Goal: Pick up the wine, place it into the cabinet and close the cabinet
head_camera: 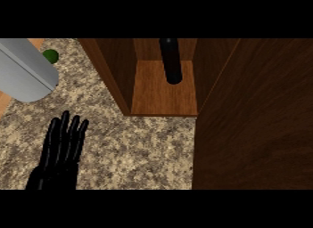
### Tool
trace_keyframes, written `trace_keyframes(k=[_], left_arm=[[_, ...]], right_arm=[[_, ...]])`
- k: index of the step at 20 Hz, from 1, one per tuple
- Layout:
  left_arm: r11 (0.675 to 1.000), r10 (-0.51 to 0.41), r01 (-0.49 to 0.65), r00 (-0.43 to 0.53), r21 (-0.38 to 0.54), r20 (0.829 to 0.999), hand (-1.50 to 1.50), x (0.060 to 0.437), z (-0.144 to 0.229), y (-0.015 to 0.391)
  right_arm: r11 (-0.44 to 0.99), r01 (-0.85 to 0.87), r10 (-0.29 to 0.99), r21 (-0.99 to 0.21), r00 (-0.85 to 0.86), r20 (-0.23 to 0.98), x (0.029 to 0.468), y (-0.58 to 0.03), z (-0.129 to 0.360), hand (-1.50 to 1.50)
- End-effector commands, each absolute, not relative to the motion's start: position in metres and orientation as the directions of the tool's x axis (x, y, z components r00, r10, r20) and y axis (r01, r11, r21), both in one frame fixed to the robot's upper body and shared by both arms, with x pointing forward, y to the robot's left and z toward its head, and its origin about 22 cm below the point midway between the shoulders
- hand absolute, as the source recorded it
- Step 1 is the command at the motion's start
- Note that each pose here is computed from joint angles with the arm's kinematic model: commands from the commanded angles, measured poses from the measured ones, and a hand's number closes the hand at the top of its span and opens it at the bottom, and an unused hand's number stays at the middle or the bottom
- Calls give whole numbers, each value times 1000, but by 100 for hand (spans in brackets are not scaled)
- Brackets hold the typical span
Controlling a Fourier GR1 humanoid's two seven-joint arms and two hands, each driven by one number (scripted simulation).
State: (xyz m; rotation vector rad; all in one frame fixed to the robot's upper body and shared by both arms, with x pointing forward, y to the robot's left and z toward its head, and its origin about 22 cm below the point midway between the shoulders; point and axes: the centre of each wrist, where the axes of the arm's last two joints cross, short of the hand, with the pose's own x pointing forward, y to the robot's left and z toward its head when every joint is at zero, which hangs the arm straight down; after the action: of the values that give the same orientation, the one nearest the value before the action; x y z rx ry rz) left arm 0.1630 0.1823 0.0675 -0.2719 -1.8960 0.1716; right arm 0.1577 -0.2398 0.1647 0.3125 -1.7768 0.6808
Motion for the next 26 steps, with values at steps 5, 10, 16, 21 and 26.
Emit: trace_keyframes(k=[5,10,16,21,26], left_arm=[[968,242,33,-358,-247,902,-150,128,83,232],[967,242,14,-358,-254,902,-150,113,98,250],[971,223,3,-374,-240,900,-150,97,95,299],[972,217,-2,-368,-234,904,-150,84,93,302],[975,209,9,-377,-222,902,-150,77,97,328]], right_arm=[[694,-701,30,-166,-202,979,123,-207,170,150],[668,-727,-6,-157,-216,976,125,-173,166,150],[670,-723,-20,-166,-242,970,118,-145,187,150],[635,-727,38,-260,-307,951,128,-99,189,150],[682,-666,68,-301,-351,934,141,-62,191,150]])
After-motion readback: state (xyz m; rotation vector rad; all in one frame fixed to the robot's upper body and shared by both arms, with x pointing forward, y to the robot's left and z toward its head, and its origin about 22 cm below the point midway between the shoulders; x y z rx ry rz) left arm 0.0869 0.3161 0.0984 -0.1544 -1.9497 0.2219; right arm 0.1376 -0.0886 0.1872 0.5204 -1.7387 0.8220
